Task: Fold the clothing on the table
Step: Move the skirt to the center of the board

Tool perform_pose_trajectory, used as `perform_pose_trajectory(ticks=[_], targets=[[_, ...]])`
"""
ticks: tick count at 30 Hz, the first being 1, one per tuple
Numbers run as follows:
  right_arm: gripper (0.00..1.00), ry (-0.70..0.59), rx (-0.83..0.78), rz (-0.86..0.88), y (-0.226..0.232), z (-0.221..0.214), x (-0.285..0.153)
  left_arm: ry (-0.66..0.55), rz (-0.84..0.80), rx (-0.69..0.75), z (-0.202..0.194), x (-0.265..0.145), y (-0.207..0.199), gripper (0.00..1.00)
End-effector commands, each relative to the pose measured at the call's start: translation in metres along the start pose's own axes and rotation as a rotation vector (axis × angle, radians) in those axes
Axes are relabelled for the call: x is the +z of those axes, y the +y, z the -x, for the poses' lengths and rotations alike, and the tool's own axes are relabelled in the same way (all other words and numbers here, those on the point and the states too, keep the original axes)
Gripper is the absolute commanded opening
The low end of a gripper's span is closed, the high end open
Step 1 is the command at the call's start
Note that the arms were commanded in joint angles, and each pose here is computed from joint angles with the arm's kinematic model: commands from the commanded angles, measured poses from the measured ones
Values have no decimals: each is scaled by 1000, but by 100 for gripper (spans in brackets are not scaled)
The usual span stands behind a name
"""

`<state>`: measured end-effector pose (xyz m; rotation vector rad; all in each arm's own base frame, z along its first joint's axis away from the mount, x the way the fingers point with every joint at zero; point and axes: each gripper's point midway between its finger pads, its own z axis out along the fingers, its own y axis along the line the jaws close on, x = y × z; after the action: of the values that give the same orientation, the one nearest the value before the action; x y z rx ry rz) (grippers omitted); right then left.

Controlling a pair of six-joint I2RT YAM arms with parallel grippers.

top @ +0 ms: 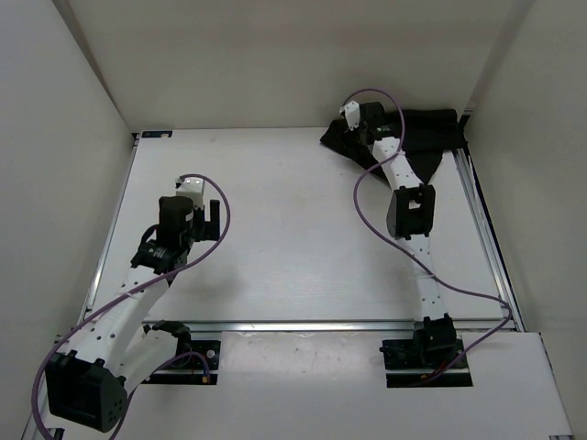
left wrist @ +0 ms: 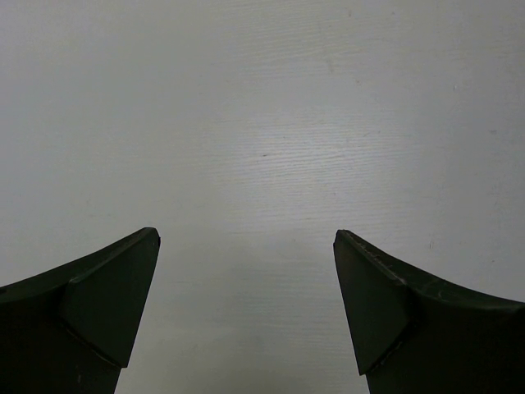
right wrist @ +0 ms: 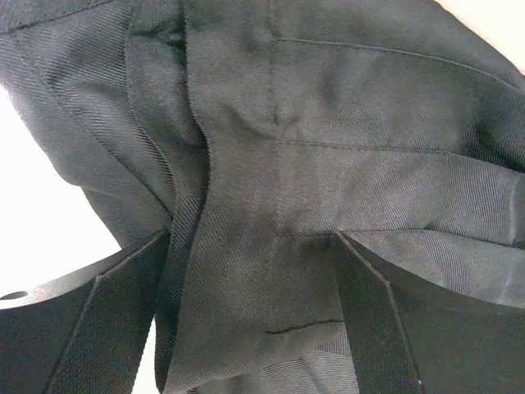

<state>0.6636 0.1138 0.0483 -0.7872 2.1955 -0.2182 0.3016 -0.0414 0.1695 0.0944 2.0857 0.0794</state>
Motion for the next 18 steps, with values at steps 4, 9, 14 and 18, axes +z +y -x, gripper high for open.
perform_pose_trajectory(ticks=[4, 9, 14, 18], targets=[[83, -118, 85, 0, -26, 36, -29, -30, 13, -3, 5, -2, 4, 99], [83, -196, 146, 130, -17, 60, -55, -27, 19, -9, 4, -2, 4, 99], [82, -160, 73, 71, -1, 58, -45, -40, 13, -15, 7, -3, 3, 99], [75, -80, 37, -39, -4, 36, -20, -36, 19, -19, 5, -3, 5, 98]])
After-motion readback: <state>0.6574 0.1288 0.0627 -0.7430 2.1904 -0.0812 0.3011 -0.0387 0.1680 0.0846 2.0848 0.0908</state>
